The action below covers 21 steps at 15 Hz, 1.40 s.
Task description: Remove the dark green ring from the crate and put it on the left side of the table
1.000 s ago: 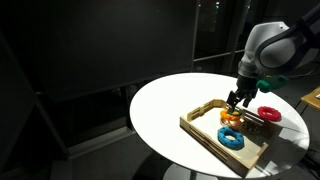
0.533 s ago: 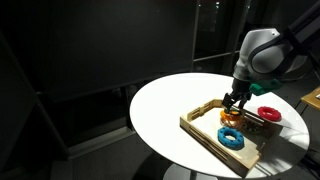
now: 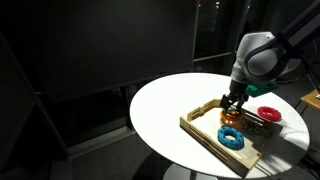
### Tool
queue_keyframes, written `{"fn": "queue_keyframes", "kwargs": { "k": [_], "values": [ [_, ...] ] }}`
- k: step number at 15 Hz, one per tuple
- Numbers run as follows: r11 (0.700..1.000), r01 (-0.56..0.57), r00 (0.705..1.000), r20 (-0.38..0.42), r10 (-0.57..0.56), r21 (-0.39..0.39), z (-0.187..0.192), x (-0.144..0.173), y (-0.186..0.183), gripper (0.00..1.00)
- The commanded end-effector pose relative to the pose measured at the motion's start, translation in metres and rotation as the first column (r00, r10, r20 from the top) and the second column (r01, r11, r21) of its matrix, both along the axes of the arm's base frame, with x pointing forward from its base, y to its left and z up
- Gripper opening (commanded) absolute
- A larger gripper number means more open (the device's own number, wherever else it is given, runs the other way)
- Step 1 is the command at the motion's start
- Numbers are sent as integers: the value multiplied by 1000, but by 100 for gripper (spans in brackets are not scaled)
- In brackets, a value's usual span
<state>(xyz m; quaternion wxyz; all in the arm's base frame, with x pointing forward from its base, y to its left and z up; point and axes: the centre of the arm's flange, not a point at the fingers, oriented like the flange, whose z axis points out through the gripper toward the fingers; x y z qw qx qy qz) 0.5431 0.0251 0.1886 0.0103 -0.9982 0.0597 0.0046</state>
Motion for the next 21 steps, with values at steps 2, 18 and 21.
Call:
{"fn": "queue_keyframes", "kwargs": {
  "k": [2,18,21],
  "values": [
    [1000,26,1000,0,-26,-1,0,7,3,91],
    [984,179,982,54,-179,-1,59,20,-57,37],
    [970,242,969,59,-240,-21,60,15,-92,37]
  ]
}}
